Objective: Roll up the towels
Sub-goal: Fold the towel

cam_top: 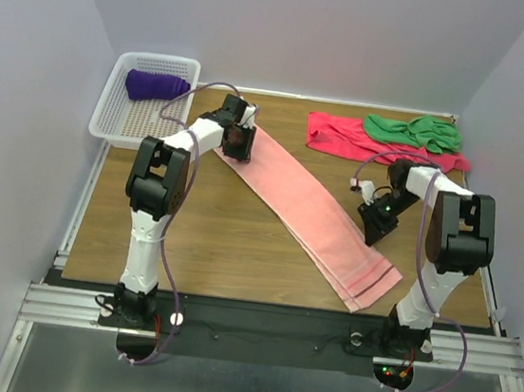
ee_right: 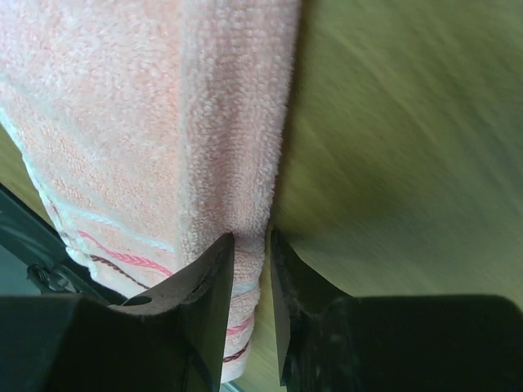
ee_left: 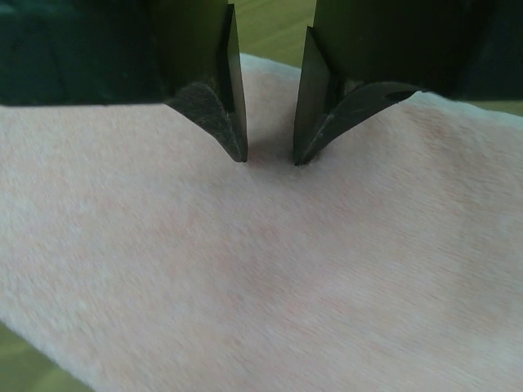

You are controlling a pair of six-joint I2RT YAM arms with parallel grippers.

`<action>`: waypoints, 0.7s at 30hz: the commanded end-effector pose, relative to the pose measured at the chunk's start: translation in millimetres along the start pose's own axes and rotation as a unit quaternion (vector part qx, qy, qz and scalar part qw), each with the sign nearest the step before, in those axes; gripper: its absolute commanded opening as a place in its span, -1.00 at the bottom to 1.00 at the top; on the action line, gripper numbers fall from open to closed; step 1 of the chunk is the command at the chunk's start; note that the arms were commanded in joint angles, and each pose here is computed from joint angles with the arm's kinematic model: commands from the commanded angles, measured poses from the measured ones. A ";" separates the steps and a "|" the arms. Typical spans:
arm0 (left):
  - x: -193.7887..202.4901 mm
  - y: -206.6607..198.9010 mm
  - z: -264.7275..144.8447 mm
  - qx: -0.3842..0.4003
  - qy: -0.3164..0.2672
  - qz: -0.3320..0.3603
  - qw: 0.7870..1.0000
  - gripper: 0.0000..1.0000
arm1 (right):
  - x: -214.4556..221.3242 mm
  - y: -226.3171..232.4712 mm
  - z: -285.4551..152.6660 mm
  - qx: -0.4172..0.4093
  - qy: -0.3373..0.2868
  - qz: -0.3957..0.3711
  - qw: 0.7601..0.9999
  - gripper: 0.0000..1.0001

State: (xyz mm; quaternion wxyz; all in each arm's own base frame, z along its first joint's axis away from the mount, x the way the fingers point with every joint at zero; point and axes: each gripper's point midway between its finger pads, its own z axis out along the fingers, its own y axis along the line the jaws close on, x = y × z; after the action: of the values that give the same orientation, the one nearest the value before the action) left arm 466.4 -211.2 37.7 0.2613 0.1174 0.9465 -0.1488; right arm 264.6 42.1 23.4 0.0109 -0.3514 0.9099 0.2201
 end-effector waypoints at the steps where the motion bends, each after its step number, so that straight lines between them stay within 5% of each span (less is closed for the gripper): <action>1: -32.4 69.2 2.3 -0.061 -0.025 -0.025 0.998 -0.20 | -4.1 20.4 16.4 -0.024 0.011 -0.023 0.999 -0.39; 7: -80.2 111.9 9.9 -0.058 -0.054 -0.006 0.997 -0.15 | -22.0 62.0 35.4 -0.072 0.018 -0.053 0.996 -0.30; 13: -146.4 93.8 -5.6 -0.015 -0.130 0.041 0.991 0.04 | -43.9 115.9 38.6 -0.132 0.001 -0.087 0.987 -0.28; 21: -174.2 68.2 -77.2 -0.042 -0.185 0.053 0.980 0.16 | -89.3 82.8 -2.9 -0.022 -0.059 -0.105 0.992 -0.34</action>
State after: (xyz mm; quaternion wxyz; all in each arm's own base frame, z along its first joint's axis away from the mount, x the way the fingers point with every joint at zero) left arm 609.8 -146.0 82.1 0.3783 0.1241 0.9084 -0.1280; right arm 233.0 153.7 40.2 -0.0097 -0.4321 0.8510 0.2984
